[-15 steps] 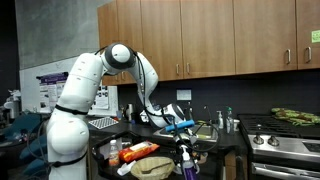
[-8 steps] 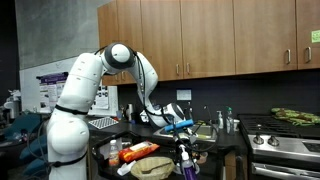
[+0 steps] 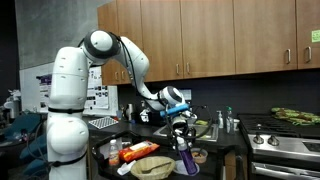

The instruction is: Move the purple bottle backwards and lay it on its side.

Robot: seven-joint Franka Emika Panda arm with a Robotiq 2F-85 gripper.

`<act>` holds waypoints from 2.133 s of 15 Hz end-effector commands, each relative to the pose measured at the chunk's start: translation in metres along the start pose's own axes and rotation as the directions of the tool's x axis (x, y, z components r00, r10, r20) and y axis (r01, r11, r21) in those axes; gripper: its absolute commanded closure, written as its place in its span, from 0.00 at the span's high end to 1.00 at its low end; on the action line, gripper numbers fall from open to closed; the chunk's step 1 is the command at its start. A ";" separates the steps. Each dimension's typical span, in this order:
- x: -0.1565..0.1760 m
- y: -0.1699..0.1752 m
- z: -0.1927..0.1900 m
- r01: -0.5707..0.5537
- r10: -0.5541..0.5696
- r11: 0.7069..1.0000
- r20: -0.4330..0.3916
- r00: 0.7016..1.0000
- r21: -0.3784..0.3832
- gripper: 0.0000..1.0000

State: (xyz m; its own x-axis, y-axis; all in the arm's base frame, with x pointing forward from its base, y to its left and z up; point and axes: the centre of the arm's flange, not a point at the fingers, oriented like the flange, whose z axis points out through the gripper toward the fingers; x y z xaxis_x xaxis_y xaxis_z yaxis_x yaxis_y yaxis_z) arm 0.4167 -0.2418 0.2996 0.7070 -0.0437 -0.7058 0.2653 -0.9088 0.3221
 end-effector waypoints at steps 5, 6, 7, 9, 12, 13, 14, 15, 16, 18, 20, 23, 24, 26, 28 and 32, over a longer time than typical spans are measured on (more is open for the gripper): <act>-0.107 -0.008 -0.052 -0.122 0.159 0.980 -0.254 0.954 0.155 0.26; -0.114 -0.011 -0.060 -0.135 0.184 0.974 -0.287 0.940 0.184 0.26; -0.117 -0.014 -0.069 -0.156 0.218 0.965 -0.319 0.922 0.210 0.26; -0.119 -0.024 -0.085 -0.187 0.276 0.948 -0.373 0.886 0.256 0.26; -0.104 -0.046 -0.115 -0.264 0.399 0.904 -0.445 0.801 0.335 0.26; -0.093 -0.057 -0.130 -0.292 0.445 0.884 -0.460 0.769 0.366 0.26; -0.082 -0.068 -0.144 -0.315 0.487 0.861 -0.468 0.737 0.400 0.26; -0.071 -0.080 -0.159 -0.343 0.534 0.833 -0.472 0.701 0.433 0.26; -0.061 -0.092 -0.174 -0.362 0.573 0.806 -0.468 0.672 0.467 0.26; -0.039 -0.118 -0.202 -0.409 0.646 0.753 -0.461 0.608 0.515 0.26; -0.013 -0.142 -0.227 -0.460 0.722 0.683 -0.432 0.540 0.567 0.26; 0.023 -0.166 -0.248 -0.540 0.818 0.570 -0.368 0.442 0.619 0.26; 0.032 -0.170 -0.250 -0.565 0.846 0.528 -0.335 0.414 0.634 0.26; 0.053 -0.176 -0.252 -0.618 0.902 0.425 -0.249 0.353 0.661 0.26; 0.070 -0.186 -0.255 -0.647 0.941 0.320 -0.154 0.301 0.692 0.26; 0.098 -0.207 -0.263 -0.687 0.991 0.110 -0.025 0.134 0.718 0.26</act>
State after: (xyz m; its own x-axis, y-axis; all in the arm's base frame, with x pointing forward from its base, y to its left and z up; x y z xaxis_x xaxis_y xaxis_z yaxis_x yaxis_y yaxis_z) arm 0.5820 0.0350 0.3369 0.5020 -0.8412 0.2007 -0.8648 -0.4901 0.1091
